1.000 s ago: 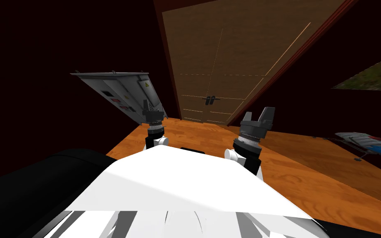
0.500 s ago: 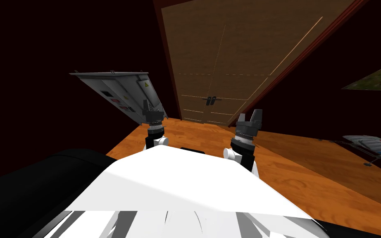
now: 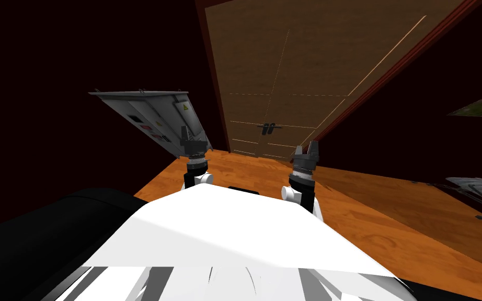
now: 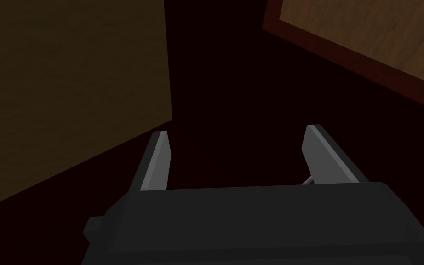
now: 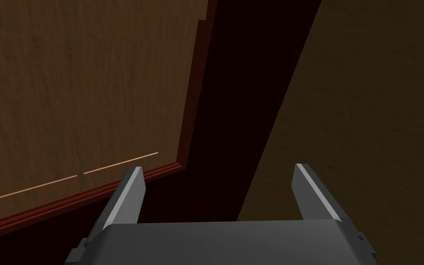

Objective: Pull the door open

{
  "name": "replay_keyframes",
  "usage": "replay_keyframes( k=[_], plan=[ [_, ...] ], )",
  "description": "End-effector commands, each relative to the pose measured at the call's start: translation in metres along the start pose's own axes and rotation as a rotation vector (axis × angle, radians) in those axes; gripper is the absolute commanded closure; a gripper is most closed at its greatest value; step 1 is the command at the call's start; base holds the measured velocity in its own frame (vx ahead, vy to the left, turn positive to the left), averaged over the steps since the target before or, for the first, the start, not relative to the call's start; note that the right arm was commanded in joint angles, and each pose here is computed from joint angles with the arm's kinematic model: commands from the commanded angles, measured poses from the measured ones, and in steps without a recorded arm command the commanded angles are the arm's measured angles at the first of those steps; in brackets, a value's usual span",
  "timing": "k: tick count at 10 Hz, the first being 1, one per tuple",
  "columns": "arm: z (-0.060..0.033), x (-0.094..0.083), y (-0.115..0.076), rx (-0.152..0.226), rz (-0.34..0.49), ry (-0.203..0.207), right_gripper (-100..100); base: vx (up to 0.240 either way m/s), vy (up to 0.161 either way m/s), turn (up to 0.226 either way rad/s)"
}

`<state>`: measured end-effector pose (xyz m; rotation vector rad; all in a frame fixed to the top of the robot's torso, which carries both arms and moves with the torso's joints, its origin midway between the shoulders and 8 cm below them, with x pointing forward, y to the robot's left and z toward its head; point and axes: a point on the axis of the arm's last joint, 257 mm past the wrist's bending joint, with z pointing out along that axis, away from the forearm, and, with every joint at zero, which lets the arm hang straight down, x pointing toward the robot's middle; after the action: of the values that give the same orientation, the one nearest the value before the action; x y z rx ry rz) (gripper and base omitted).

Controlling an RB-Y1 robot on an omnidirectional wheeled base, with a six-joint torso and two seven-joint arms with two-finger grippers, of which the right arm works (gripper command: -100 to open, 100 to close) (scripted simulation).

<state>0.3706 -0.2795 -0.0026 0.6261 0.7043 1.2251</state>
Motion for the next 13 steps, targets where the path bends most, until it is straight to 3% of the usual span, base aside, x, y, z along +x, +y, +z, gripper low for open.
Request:
replay_keyframes(
  k=[1, 2, 10, 13],
  plan=[
    [-0.0012, 0.002, -0.016, 0.020, 0.012, 0.015, -100, 0.106, -0.020, 0.037],
    [-0.0018, 0.002, -0.018, 0.023, 0.012, 0.015, -100, 0.063, -0.012, 0.014],
    [-0.0092, 0.007, -0.094, 0.133, 0.056, 0.075, -100, 0.073, -0.007, 0.040],
    [-0.0125, 0.007, -0.109, 0.159, 0.061, 0.082, -100, 0.051, -0.007, 0.028]
  ],
)
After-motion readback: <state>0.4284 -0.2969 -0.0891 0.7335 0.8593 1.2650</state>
